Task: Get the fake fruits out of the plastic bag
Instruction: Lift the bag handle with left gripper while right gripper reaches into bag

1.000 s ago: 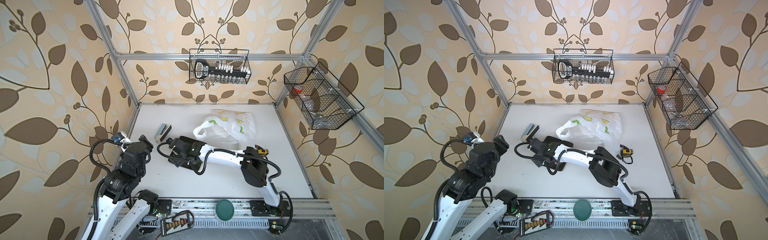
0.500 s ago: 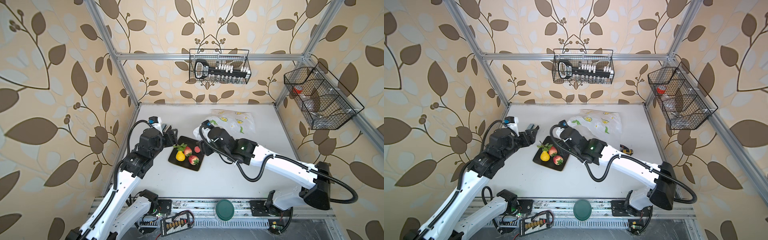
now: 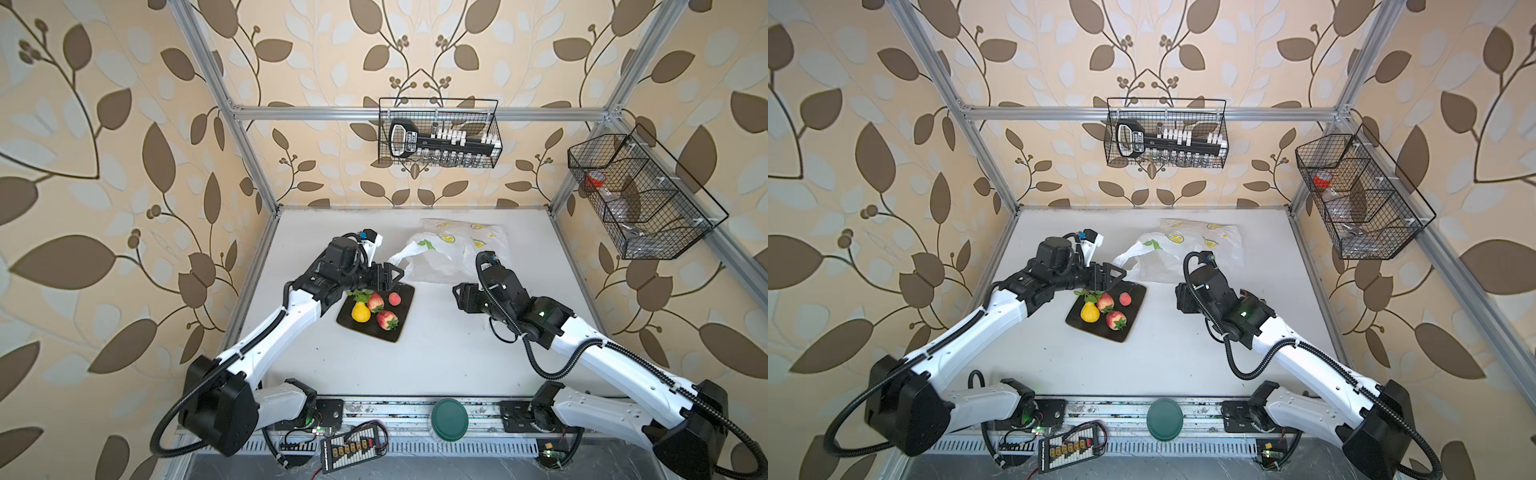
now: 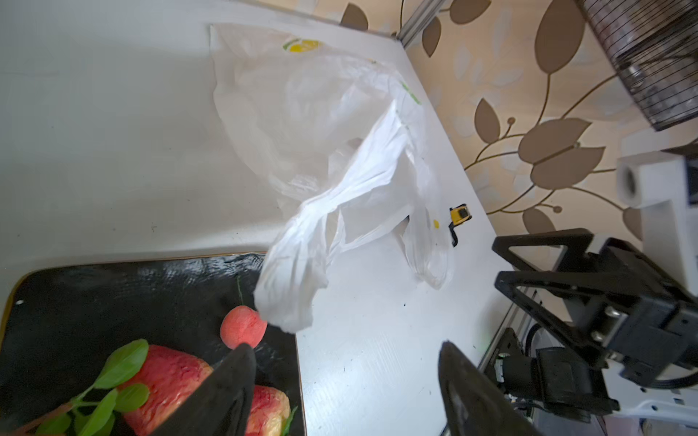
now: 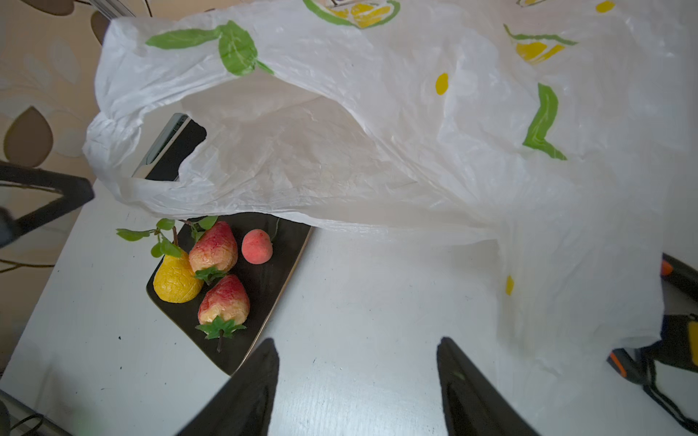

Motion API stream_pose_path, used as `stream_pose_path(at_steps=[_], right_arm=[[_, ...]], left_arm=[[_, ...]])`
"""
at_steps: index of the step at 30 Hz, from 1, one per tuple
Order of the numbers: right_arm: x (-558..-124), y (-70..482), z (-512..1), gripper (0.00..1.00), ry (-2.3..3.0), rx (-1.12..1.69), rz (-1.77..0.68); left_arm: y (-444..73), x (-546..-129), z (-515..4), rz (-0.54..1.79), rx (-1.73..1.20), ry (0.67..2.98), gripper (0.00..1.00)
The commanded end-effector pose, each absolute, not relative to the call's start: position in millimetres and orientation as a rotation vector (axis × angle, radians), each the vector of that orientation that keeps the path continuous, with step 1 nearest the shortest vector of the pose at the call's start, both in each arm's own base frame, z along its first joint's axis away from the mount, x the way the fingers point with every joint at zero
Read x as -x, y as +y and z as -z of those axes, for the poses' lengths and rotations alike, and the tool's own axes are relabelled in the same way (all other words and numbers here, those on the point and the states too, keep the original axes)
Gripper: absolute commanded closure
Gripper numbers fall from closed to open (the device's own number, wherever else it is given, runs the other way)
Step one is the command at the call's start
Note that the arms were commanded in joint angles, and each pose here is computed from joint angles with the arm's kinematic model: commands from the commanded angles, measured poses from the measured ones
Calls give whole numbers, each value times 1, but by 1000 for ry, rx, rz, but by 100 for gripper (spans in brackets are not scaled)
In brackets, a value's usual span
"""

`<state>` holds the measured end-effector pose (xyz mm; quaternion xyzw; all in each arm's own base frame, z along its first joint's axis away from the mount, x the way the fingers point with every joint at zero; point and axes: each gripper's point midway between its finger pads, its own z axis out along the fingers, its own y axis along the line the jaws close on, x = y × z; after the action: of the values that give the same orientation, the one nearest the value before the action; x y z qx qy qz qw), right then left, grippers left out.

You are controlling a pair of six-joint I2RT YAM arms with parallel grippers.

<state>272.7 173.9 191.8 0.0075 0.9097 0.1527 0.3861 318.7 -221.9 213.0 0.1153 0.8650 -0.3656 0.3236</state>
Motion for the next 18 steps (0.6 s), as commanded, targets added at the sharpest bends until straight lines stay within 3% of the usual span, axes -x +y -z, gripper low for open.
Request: stream_pose_path(at_steps=[1, 7, 12, 18], right_arm=[[-270, 178, -188, 36, 2315, -18, -441], [-283, 186, -196, 43, 2183, 229, -356], [-307, 186, -204, 51, 2041, 528, -64], [-327, 205, -195, 51, 1783, 987, 257]], left_arm=[[-237, -338, -226, 975, -393, 2206, 34], [-248, -363, -221, 1016, -315, 2187, 62], [-251, -366, -233, 1037, -301, 2145, 98], [-253, -357, -256, 1052, -313, 2082, 100]])
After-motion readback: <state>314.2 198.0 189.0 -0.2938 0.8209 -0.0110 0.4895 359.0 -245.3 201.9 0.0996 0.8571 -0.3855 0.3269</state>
